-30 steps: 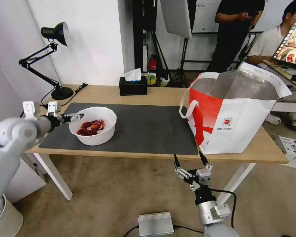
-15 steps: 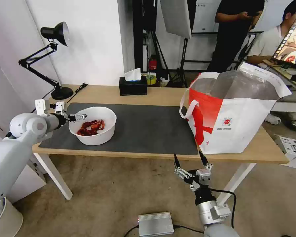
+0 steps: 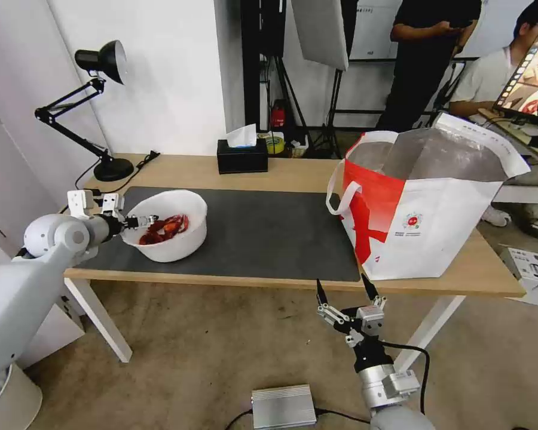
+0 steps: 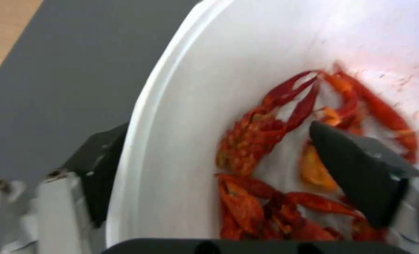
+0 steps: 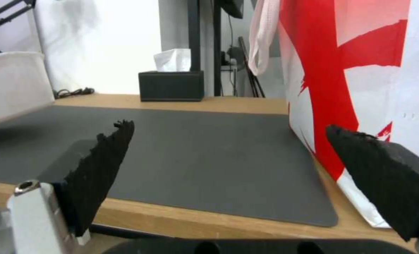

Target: Pick up the trash from the table and place it into the takeout bag.

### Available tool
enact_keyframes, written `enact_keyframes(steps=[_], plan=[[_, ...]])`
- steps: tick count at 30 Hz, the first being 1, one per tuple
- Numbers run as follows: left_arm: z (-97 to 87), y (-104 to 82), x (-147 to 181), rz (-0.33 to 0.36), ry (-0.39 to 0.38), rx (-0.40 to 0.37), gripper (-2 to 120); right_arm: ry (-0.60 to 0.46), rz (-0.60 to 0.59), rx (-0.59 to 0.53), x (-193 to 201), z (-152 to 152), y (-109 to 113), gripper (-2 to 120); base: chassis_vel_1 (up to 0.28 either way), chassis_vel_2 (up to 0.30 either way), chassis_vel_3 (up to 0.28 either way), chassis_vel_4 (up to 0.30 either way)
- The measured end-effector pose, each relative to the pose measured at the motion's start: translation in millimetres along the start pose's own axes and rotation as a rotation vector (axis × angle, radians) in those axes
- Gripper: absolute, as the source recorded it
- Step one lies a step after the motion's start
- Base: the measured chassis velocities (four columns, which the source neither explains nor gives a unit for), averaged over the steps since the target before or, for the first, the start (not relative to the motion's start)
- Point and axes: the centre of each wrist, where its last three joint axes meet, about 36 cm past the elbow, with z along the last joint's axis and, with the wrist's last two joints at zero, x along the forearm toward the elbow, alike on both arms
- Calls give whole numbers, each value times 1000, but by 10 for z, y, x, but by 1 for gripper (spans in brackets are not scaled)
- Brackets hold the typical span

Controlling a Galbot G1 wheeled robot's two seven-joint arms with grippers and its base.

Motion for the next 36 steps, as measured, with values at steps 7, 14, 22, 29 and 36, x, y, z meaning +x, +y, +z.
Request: enact_keyframes(steps=[7, 14, 22, 29, 36], plan=[[29, -13, 16, 1, -14, -9, 67, 0, 0, 0, 0, 0, 0, 100, 0, 0, 0, 0], [65, -35, 13, 3, -23, -17, 40, 0, 0, 0, 0, 0, 0, 100, 0, 0, 0, 0], [90, -59, 53, 4, -33, -28, 11, 0, 0, 0, 0, 0, 0, 100, 0, 0, 0, 0], [132, -81, 124, 11, -41, -31, 0, 0, 0, 0, 0, 0, 0, 100, 0, 0, 0, 0], [141, -142, 320, 59, -62, -9, 0, 0, 0, 0, 0, 0, 0, 100, 0, 0, 0, 0]])
